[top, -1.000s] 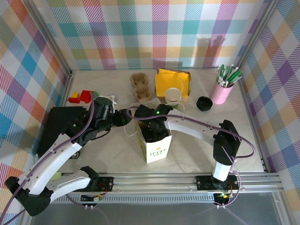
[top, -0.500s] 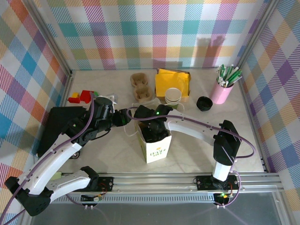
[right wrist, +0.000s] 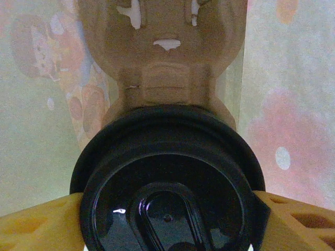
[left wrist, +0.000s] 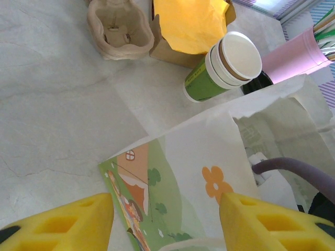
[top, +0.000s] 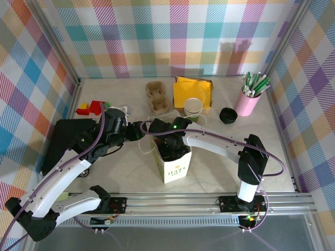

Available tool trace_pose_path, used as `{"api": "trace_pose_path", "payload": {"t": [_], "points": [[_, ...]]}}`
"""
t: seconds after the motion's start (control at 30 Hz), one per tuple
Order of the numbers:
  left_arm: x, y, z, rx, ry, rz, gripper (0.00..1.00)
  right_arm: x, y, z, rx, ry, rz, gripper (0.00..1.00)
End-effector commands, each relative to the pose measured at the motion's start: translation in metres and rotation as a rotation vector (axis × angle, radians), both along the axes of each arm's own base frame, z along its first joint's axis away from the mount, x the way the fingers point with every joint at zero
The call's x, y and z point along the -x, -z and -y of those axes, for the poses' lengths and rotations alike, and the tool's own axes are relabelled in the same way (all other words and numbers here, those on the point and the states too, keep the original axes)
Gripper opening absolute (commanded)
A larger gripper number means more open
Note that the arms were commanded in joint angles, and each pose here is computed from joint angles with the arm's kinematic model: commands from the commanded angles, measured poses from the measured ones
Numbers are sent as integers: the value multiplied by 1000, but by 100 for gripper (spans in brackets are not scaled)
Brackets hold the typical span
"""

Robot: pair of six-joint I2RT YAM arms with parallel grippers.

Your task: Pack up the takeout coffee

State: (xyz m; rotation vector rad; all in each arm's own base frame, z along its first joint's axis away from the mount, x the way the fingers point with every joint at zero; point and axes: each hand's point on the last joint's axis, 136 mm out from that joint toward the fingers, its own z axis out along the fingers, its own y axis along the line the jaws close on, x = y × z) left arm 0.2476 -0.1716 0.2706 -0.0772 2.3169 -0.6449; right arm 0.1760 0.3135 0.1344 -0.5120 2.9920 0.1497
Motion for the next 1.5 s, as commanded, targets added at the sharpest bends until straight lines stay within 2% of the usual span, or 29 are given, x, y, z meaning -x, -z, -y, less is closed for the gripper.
{"api": "trace_pose_path", "payload": {"t": [0.0, 0.43, 1.03, 1.47], "points": [[0, 0, -5, -6, -14, 9, 56, 1, -10, 0, 2, -2, 8, 79], [2, -7, 4, 37, 26, 12, 56, -3, -32, 4, 5, -6, 48, 81], [0, -4, 4, 19, 26, 8, 57, -6, -64, 6, -39, -10, 95, 84], [-3, 0, 7, 12, 30, -1, 57, -10, -91, 8, -63, 0, 138, 83]]}}
